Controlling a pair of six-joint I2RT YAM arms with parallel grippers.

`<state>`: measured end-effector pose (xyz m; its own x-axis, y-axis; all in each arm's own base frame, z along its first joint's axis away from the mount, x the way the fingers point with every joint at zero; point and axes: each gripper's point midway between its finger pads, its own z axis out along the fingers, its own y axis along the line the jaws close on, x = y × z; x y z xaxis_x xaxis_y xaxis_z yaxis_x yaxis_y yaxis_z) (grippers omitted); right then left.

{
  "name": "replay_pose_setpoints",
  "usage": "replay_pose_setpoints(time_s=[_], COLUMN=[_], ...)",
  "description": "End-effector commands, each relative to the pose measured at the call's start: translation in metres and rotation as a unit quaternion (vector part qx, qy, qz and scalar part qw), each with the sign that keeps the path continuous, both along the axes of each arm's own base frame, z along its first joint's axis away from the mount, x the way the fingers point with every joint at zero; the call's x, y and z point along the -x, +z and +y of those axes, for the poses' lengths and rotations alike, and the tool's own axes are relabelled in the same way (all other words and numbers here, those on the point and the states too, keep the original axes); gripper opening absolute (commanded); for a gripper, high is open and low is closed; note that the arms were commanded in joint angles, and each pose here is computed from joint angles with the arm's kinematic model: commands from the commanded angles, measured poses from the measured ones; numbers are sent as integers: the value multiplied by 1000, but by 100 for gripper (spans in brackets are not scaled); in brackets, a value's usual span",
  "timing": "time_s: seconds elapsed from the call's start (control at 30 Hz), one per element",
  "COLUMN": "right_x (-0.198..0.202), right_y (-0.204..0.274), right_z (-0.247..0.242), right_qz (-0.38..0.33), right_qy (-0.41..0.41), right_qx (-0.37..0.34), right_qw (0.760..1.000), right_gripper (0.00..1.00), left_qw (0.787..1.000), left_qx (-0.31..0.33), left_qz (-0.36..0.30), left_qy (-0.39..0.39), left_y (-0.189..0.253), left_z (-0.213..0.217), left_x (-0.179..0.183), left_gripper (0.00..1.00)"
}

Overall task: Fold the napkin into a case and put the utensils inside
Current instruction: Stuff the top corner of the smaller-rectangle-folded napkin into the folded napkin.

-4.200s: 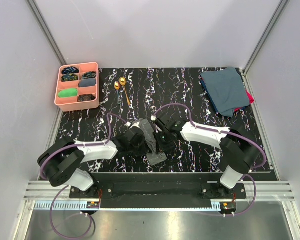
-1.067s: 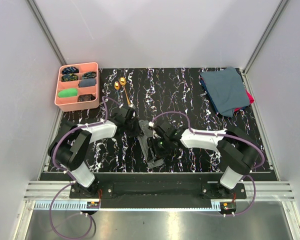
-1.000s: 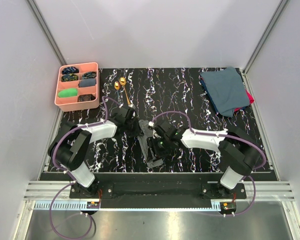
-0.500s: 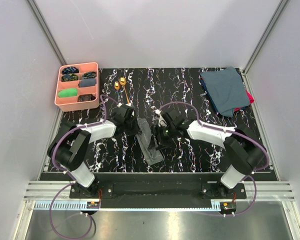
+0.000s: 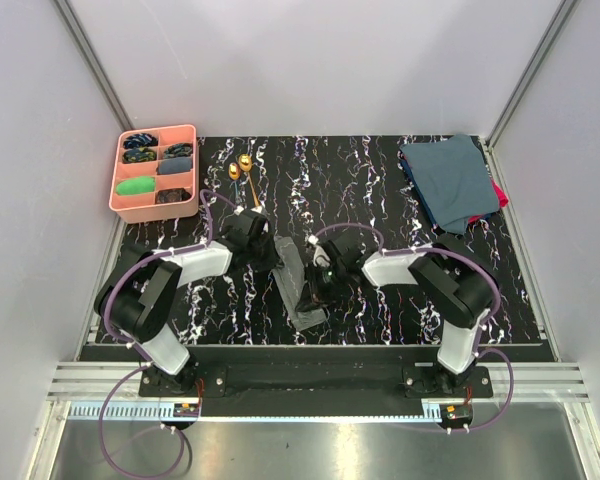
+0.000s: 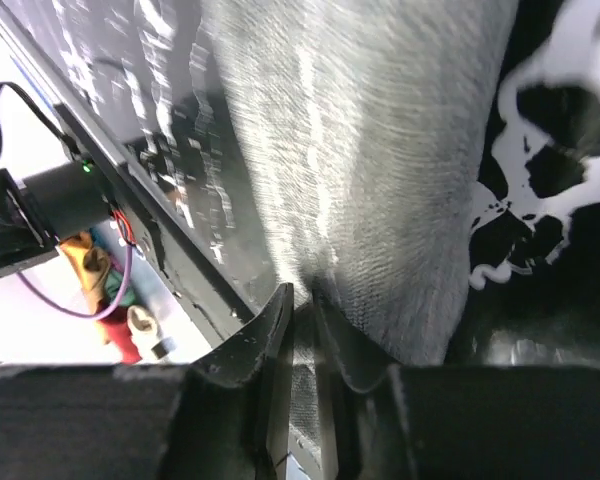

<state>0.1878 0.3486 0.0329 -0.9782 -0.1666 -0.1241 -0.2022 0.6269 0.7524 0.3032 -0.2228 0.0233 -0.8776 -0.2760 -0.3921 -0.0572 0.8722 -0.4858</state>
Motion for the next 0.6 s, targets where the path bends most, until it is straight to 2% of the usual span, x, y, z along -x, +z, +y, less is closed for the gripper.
replay_pose_setpoints(time_s=[0.0, 0.17, 0.33, 0.4, 0.57], right_x=[21, 23, 15, 9, -15], right_y=[-8, -23, 9, 19, 43], right_z=[17, 3, -1, -5, -25], right_qz=[27, 17, -16, -22, -43], right_qy=[15, 17, 20, 10, -41], right_qx=[-55, -27, -27, -30, -39], right_qw=[998, 999, 999, 999, 997], right_gripper=[21, 22, 34, 38, 55], left_qw=[999, 999, 998, 997, 994], left_qx=[-41, -39, -31, -30, -32], left_qz=[4, -17, -45, -60, -92], left_qy=[19, 0, -29, -36, -45], left_y=[-15, 0, 20, 30, 57], left_z=[20, 15, 8, 8, 12], left_x=[1, -7, -13, -14, -13], left_gripper=[0, 0, 2, 5, 18])
